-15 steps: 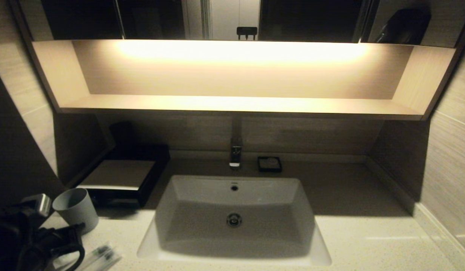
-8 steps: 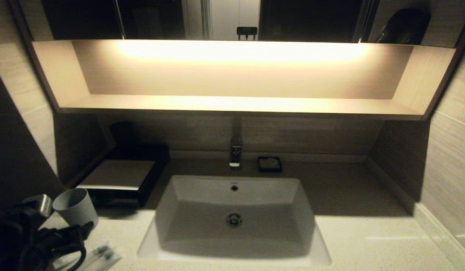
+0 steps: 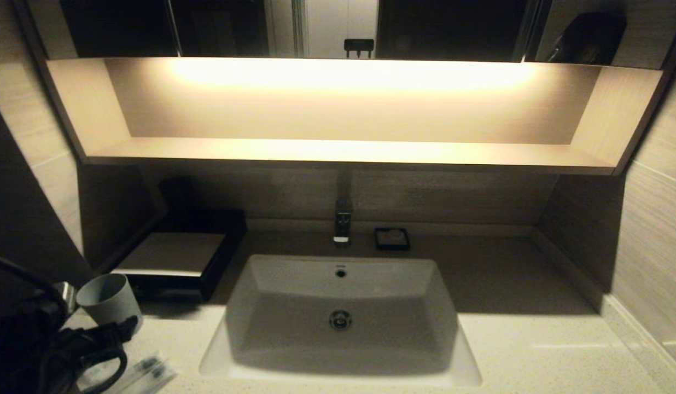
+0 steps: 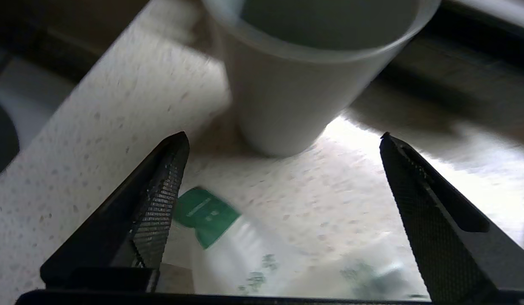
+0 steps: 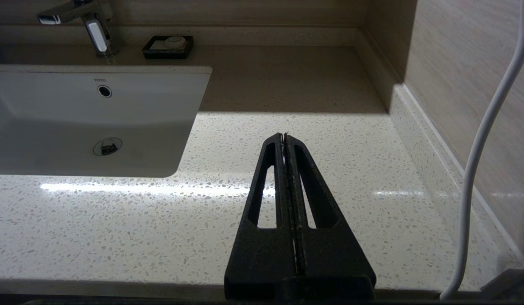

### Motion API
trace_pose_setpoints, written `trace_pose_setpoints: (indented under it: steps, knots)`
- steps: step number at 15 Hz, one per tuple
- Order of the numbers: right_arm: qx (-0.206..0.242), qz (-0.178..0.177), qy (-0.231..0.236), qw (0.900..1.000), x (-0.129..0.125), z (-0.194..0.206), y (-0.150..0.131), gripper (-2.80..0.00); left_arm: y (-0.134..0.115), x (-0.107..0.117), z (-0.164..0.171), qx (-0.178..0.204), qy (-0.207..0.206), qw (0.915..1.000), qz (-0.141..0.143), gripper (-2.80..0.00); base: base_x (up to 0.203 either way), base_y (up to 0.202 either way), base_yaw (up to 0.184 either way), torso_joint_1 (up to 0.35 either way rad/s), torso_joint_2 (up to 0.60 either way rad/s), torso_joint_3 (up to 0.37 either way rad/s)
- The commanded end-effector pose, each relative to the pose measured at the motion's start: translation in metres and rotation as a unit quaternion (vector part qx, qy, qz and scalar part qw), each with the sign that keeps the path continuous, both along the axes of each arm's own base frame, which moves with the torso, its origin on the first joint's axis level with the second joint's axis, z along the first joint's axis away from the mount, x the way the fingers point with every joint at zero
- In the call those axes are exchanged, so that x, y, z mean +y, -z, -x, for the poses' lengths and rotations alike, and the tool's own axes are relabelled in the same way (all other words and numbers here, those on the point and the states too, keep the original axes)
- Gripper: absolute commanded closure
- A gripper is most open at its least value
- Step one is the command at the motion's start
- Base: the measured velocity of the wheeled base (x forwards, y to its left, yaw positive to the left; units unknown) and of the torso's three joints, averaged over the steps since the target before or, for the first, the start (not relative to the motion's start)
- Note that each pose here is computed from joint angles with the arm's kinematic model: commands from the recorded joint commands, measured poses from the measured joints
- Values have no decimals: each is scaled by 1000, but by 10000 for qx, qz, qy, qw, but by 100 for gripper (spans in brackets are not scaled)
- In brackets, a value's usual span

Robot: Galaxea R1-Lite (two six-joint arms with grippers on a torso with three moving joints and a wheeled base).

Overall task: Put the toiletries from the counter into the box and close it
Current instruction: Pick up the cup

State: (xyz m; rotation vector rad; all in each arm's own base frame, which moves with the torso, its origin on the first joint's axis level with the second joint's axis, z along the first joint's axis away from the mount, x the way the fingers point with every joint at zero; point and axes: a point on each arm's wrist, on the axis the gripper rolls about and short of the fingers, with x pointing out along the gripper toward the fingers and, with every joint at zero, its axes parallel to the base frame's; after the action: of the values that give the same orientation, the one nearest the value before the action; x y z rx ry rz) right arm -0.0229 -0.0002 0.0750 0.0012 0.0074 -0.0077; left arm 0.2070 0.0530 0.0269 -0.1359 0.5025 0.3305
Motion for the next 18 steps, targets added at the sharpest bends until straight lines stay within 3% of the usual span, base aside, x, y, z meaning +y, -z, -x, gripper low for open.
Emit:
trace_pose_setpoints:
  steps: [1, 18]
  knots:
    - [1, -1, 0, 10000, 0, 0, 0, 0, 8, 2, -1, 150, -26, 9999, 50, -280, 0, 0, 0, 0, 0, 0]
    - [1, -1, 0, 10000, 0, 0, 0, 0, 12, 8, -22, -71, 44, 10000, 50, -280, 0, 0, 0, 0, 0, 0]
